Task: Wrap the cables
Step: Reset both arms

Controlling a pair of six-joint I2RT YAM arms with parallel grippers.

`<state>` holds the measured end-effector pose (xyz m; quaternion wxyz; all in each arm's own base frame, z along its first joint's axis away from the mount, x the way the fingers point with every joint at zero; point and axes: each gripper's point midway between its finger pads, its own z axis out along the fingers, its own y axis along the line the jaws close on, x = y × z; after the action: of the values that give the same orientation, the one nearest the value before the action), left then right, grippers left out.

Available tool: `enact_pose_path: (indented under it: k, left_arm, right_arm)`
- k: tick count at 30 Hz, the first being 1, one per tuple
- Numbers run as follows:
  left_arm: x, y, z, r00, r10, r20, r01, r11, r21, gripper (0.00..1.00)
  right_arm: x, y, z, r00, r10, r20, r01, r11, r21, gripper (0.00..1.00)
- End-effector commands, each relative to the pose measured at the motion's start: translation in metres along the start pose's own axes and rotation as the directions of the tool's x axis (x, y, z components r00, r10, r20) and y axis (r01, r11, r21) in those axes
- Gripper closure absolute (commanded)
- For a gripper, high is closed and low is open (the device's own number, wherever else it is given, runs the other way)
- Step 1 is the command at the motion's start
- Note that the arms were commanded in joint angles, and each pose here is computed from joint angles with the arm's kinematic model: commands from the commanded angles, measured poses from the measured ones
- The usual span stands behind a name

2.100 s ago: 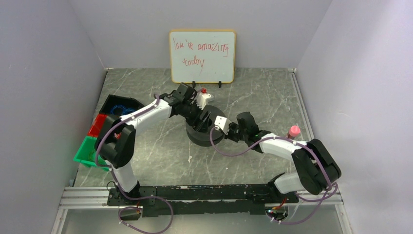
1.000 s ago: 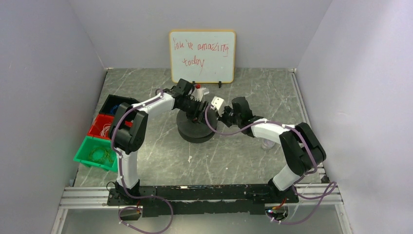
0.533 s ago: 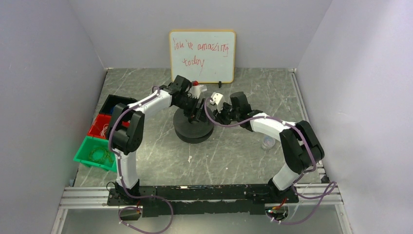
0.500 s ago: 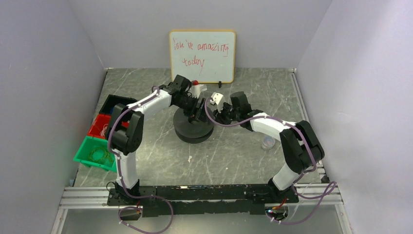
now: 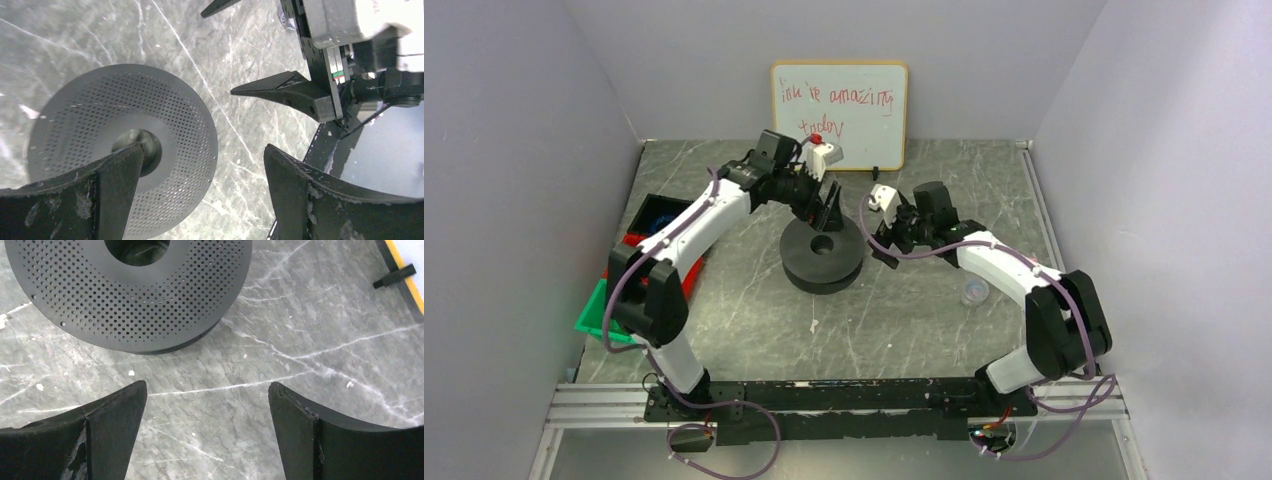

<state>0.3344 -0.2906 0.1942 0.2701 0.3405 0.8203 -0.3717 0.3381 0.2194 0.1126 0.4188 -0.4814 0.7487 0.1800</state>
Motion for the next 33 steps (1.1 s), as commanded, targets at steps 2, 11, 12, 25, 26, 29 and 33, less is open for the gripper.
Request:
enact_pose_path:
  k: [2,11,12,25,26,29,33]
  left_arm:
    - [-0.027,0.008,-0.056,0.988,0.112,0.107,-0.096,0.984,-0.15,0.05]
    - [0.019,0.07,-0.13,0.984,0.011,0.175,0.042,0.955,-0.294,0.05]
    - [0.026,0.072,-0.137,0.983,0.007,0.185,0.047,0.957,-0.287,0.05]
    - [0.079,0.043,-0.206,0.972,0.091,0.218,0.042,0.843,-0.536,0.05]
    - [0.083,0.047,-0.213,0.971,0.093,0.221,0.056,0.808,-0.587,0.05]
    - [0.104,0.05,-0.226,0.975,0.099,0.2,0.063,0.738,-0.672,0.05]
    - [0.127,0.047,-0.224,0.971,0.116,0.209,0.063,0.717,-0.694,0.05]
  right_arm:
    - [-0.029,-0.01,-0.031,1.0,-0.009,0.027,0.008,0.999,0.044,0.01]
    - [-0.049,-0.025,-0.101,0.993,0.071,0.089,-0.083,0.986,0.148,0.01]
    - [-0.052,-0.028,-0.109,0.989,0.088,0.12,-0.109,0.978,0.178,0.01]
    - [-0.052,-0.039,-0.227,0.926,0.167,0.339,-0.346,0.736,0.582,0.01]
    - [-0.05,-0.037,-0.233,0.928,0.144,0.343,-0.334,0.73,0.596,0.01]
    - [-0.044,-0.025,-0.248,0.931,0.064,0.358,-0.29,0.726,0.623,0.01]
    - [-0.033,-0.014,-0.267,0.911,-0.002,0.412,-0.297,0.689,0.661,0.01]
